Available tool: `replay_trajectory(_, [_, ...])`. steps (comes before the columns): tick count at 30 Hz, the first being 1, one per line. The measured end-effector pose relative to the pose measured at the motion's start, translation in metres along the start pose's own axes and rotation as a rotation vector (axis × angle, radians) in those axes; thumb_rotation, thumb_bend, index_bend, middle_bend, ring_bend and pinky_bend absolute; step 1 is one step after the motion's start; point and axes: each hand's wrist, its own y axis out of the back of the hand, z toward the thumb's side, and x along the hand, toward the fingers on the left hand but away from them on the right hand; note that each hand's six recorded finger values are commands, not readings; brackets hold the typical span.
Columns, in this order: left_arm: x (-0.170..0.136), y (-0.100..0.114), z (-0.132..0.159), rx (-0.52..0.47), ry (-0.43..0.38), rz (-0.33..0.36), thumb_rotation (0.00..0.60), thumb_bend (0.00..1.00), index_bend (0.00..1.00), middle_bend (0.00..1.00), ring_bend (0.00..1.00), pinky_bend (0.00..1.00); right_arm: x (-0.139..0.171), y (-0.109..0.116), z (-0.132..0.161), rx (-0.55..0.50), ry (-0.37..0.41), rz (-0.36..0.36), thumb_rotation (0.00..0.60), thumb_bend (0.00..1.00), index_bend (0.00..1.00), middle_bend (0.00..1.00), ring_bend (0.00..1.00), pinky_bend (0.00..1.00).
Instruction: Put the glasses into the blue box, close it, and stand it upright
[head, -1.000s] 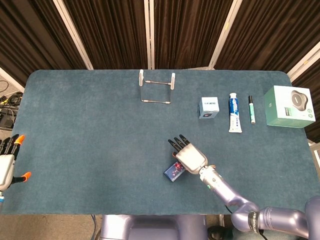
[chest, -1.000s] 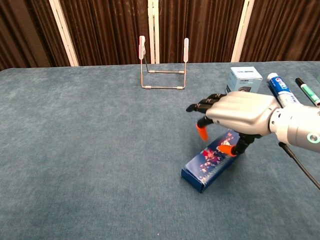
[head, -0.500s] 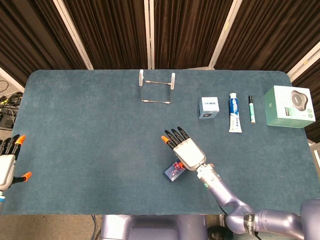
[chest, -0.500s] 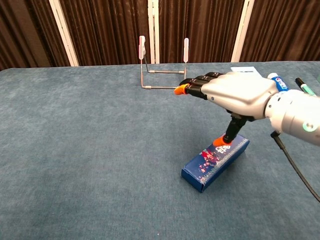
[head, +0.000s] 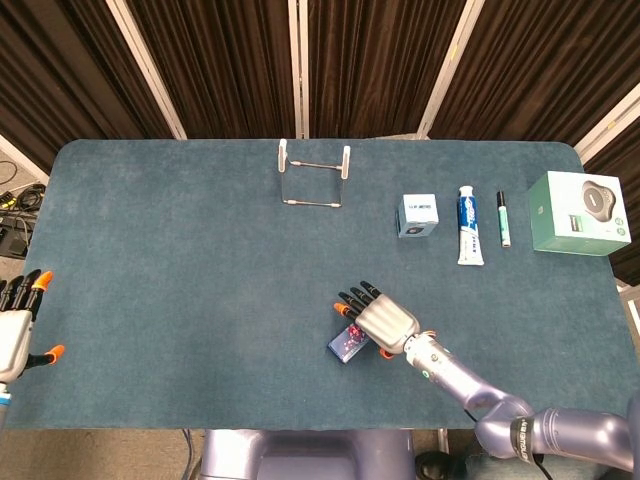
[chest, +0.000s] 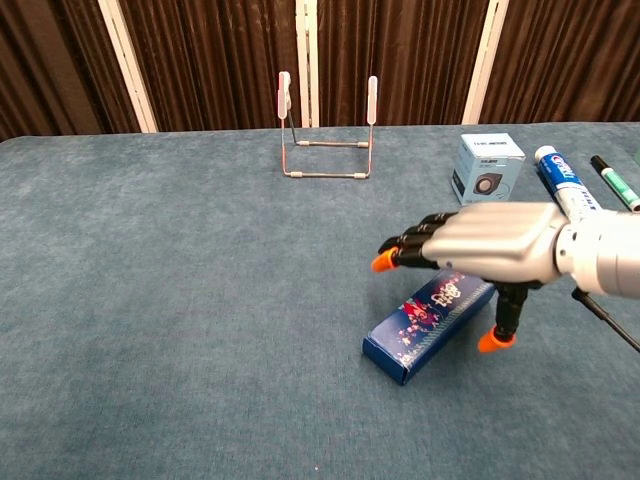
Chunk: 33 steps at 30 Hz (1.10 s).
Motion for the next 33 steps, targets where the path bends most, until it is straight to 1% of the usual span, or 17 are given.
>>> replay_trajectory(2, [0.001, 0.0, 0.0, 0.001, 0.001, -0.001, 0.6, 0.0, 0.0, 0.0, 0.0, 0.0, -0.002, -0.003, 0.002, 0.012, 0.01, -0.002, 0.6, 0.05, 0.12, 0.03, 0.0, 0.0])
replay_trajectory(5, [0.001, -0.001, -0.001, 0.001, 0.005, -0.003, 0.6, 0.0, 0.0, 0.0, 0.0, 0.0, -0.006, -0.009, 0.006, 0.024, 0.024, -0.006, 0.6, 0.13, 0.21, 0.13, 0.0, 0.0])
replay_trajectory(7, [0.002, -0.001, -0.002, 0.001, 0.007, -0.003, 0.6, 0.0, 0.0, 0.0, 0.0, 0.0, -0.008, -0.011, 0.007, 0.027, 0.031, -0.015, 0.6, 0.18, 0.32, 0.23, 0.02, 0.0])
replay_trajectory(9, [0.002, -0.001, -0.003, 0.0, 0.009, -0.003, 0.6, 0.0, 0.0, 0.0, 0.0, 0.0, -0.009, -0.012, 0.008, 0.026, 0.035, -0.02, 0.6, 0.22, 0.39, 0.29, 0.05, 0.0])
replay_trajectory(10, [0.002, -0.001, -0.003, 0.0, 0.009, -0.003, 0.6, 0.0, 0.0, 0.0, 0.0, 0.0, -0.01, -0.013, 0.009, 0.025, 0.037, -0.022, 0.6, 0.23, 0.4, 0.32, 0.06, 0.0])
replay_trajectory(12, [0.002, -0.001, -0.003, 0.0, 0.009, -0.004, 0.6, 0.0, 0.0, 0.0, 0.0, 0.0, -0.01, -0.013, 0.009, 0.021, 0.038, -0.025, 0.6, 0.26, 0.43, 0.36, 0.08, 0.0])
replay_trajectory(15, [0.002, -0.001, -0.003, 0.0, 0.01, -0.005, 0.6, 0.0, 0.0, 0.0, 0.0, 0.0, -0.011, -0.014, 0.009, 0.017, 0.036, -0.036, 0.6, 0.26, 0.45, 0.36, 0.09, 0.01])
replay_trajectory(17, [0.002, -0.001, -0.003, 0.0, 0.01, -0.005, 0.6, 0.0, 0.0, 0.0, 0.0, 0.0, -0.011, -0.014, 0.009, 0.014, 0.036, -0.04, 0.6, 0.26, 0.42, 0.33, 0.09, 0.02])
replay_trajectory(18, [0.002, -0.001, -0.003, 0.0, 0.01, -0.005, 0.6, 0.0, 0.0, 0.0, 0.0, 0.0, -0.011, -0.015, 0.009, 0.011, 0.036, -0.04, 0.6, 0.25, 0.38, 0.28, 0.09, 0.02])
replay_trajectory(20, [0.002, -0.001, -0.003, -0.001, 0.01, -0.005, 0.6, 0.0, 0.0, 0.0, 0.0, 0.0, -0.011, -0.016, 0.009, 0.007, 0.037, -0.039, 0.6, 0.24, 0.26, 0.16, 0.05, 0.01])
replay_trajectory(21, [0.002, -0.001, -0.003, -0.001, 0.009, -0.005, 0.6, 0.0, 0.0, 0.0, 0.0, 0.0, -0.01, -0.016, 0.009, 0.007, 0.037, -0.037, 0.6, 0.23, 0.18, 0.08, 0.02, 0.01])
replay_trajectory(22, [0.002, -0.001, -0.002, -0.001, 0.009, -0.005, 0.6, 0.0, 0.0, 0.0, 0.0, 0.0, -0.009, -0.016, 0.008, 0.007, 0.037, -0.034, 0.6, 0.23, 0.12, 0.03, 0.0, 0.0])
replay_trajectory(23, [0.002, -0.001, -0.002, -0.001, 0.009, -0.005, 0.6, 0.0, 0.0, 0.0, 0.0, 0.0, -0.009, -0.016, 0.008, 0.008, 0.036, -0.032, 0.6, 0.22, 0.08, 0.01, 0.0, 0.0])
replay_trajectory(25, [0.002, -0.001, -0.002, -0.002, 0.008, -0.004, 0.6, 0.0, 0.0, 0.0, 0.0, 0.0, -0.007, -0.016, 0.007, 0.006, 0.032, -0.028, 0.6, 0.21, 0.04, 0.0, 0.0, 0.0])
replay_trajectory(29, [0.001, 0.0, -0.002, -0.007, 0.005, -0.003, 0.6, 0.0, 0.0, 0.0, 0.0, 0.0, 0.0, -0.011, 0.005, -0.001, 0.019, -0.037, 0.6, 0.21, 0.03, 0.0, 0.0, 0.0])
replay_trajectory(32, [0.0, 0.003, -0.001, -0.015, 0.0, 0.004, 0.6, 0.0, 0.0, 0.0, 0.0, 0.0, 0.011, -0.003, 0.0, -0.008, -0.004, -0.065, 0.6, 0.2, 0.02, 0.0, 0.0, 0.0])
replay_trajectory(33, [-0.001, 0.004, -0.002, -0.018, -0.001, 0.009, 0.6, 0.0, 0.0, 0.0, 0.0, 0.0, 0.016, 0.001, -0.002, -0.013, -0.015, -0.079, 0.6, 0.17, 0.02, 0.0, 0.0, 0.0])
